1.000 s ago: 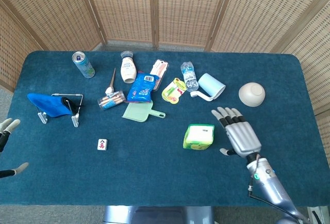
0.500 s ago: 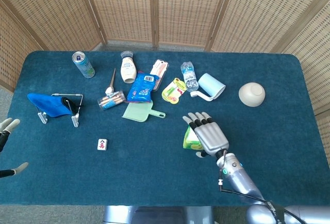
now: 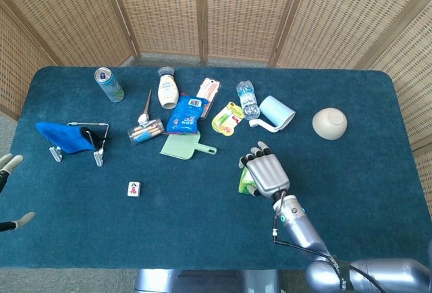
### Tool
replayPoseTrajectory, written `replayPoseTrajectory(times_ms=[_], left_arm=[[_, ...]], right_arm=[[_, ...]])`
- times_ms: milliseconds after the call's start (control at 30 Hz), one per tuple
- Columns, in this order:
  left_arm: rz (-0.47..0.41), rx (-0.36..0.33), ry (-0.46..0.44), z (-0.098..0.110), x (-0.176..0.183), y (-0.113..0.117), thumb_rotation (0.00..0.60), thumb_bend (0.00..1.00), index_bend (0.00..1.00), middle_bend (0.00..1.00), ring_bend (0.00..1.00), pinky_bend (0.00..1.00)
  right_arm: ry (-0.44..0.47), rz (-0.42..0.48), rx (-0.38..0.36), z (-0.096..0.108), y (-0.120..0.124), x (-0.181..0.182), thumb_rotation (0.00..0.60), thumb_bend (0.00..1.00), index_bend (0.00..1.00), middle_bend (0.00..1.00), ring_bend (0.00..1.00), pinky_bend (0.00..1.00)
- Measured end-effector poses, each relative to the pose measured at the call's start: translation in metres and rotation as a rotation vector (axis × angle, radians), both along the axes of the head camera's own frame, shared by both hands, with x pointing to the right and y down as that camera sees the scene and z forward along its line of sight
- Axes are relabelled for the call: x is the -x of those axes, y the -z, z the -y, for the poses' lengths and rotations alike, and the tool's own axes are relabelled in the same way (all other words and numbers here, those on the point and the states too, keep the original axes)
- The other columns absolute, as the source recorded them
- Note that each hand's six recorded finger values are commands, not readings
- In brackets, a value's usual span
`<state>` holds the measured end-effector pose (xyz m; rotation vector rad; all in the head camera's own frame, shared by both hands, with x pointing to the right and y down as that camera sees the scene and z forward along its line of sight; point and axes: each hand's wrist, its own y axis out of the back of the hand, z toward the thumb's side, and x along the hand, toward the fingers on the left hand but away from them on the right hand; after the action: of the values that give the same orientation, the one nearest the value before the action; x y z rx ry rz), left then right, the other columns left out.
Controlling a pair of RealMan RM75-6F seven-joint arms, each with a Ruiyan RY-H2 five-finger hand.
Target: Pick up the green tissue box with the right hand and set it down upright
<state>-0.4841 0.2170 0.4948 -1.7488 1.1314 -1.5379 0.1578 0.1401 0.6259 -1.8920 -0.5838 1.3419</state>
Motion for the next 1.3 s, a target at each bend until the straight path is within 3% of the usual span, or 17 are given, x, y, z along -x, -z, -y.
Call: replayPoseTrajectory(times_ms=[267, 533, 767, 967, 1067, 1133, 1233, 1300], left_arm=[[0.002, 0.0, -0.001, -0.001, 0.0, 0.0, 0.6, 0.08, 0.0, 0.0, 0.0, 0.0], [0.001, 0.001, -0.004, -0.002, -0.002, 0.0, 0.6, 0.08, 0.0, 0.0, 0.0, 0.0], [0.003, 0.004, -0.006, -0.002, -0.003, -0.001, 0.6, 0.08, 0.0, 0.0, 0.0, 0.0], [0.004, 0.006, -0.007, -0.002, -0.004, -0.001, 0.6, 0.08, 0.0, 0.0, 0.0, 0.0], [0.003, 0.007, -0.008, -0.003, -0.005, -0.001, 0.6, 0.08, 0.0, 0.0, 0.0, 0.0], [0.004, 0.007, -0.007, -0.003, -0.004, -0.001, 0.6, 0.08, 0.0, 0.0, 0.0, 0.0], [0.003, 0.006, -0.006, -0.003, -0.004, -0.001, 0.6, 0.08, 0.0, 0.0, 0.0, 0.0], [0.001, 0.005, -0.008, -0.003, -0.005, -0.001, 0.6, 0.08, 0.0, 0.0, 0.0, 0.0]], right_arm=[[0.019, 0.087, -0.078, -0.002, 0.013, 0.002, 0.6, 0.31, 0.45, 0.47, 0.29, 0.18], [-0.011, 0.33, -0.172, 0.002, 0.023, -0.003, 0.6, 0.32, 0.45, 0.47, 0.29, 0.21], [-0.071, 0.447, -0.171, -0.003, -0.005, -0.028, 0.6, 0.32, 0.45, 0.47, 0.29, 0.23], [-0.124, 0.47, -0.151, -0.014, -0.033, -0.05, 0.6, 0.3, 0.44, 0.46, 0.29, 0.24], [-0.142, 0.478, -0.133, -0.019, -0.038, -0.056, 0.6, 0.3, 0.35, 0.36, 0.23, 0.23], [-0.148, 0.494, -0.108, -0.022, -0.038, -0.06, 0.6, 0.32, 0.2, 0.21, 0.13, 0.2], [-0.14, 0.503, -0.075, -0.026, -0.035, -0.07, 0.6, 0.32, 0.05, 0.04, 0.01, 0.15], [-0.129, 0.485, -0.061, -0.028, -0.031, -0.079, 0.6, 0.33, 0.01, 0.0, 0.0, 0.13]])
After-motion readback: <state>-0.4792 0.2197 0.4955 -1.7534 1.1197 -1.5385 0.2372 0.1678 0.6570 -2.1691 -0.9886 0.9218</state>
